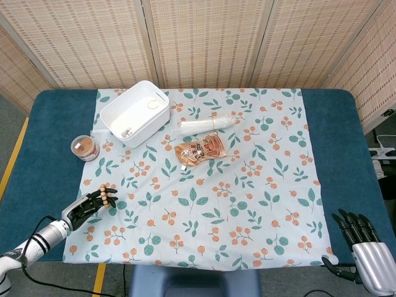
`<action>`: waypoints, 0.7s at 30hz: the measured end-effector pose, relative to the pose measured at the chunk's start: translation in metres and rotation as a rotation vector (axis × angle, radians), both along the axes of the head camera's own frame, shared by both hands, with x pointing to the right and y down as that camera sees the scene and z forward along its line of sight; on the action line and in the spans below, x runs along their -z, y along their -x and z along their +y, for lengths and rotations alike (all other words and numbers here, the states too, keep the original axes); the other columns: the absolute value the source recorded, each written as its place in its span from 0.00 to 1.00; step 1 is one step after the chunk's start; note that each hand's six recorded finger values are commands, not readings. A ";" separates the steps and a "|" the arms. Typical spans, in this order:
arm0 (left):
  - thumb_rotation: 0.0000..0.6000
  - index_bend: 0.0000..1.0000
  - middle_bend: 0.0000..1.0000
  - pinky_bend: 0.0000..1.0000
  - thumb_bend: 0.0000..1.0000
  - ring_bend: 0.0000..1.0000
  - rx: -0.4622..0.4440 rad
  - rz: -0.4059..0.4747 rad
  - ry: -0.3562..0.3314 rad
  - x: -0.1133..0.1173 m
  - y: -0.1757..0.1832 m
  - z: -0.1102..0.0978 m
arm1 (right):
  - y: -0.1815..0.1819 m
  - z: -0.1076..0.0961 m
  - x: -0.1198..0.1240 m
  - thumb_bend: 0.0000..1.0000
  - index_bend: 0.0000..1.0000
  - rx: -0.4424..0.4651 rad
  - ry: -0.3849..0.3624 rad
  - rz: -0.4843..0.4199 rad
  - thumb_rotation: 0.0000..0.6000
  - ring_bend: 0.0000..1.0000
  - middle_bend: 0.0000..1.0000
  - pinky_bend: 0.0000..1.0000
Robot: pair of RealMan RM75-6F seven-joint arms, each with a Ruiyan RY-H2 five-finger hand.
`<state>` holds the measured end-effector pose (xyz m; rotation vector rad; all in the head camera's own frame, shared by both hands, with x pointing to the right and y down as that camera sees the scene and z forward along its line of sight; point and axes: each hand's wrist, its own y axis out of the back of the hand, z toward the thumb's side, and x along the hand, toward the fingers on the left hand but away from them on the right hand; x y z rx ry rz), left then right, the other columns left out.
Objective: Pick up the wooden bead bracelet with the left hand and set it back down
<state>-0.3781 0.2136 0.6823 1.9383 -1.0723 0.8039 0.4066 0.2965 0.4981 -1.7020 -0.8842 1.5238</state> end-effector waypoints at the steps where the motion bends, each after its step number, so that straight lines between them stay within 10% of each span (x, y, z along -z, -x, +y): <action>1: 1.00 0.21 0.45 0.00 1.00 0.12 -0.017 -0.007 -0.003 0.000 0.000 0.002 | 0.000 0.000 0.000 0.20 0.00 0.000 0.000 0.000 0.63 0.00 0.00 0.00; 9: 1.00 0.18 0.44 0.00 0.98 0.12 -0.241 -0.144 -0.091 -0.006 -0.004 0.017 | 0.000 0.000 -0.001 0.20 0.00 0.001 0.002 0.001 0.63 0.00 0.00 0.00; 21: 1.00 0.12 0.20 0.00 0.65 0.02 -0.648 -0.366 -0.310 -0.010 -0.029 0.043 | 0.001 0.001 -0.001 0.20 0.00 0.006 0.005 0.002 0.63 0.00 0.00 0.00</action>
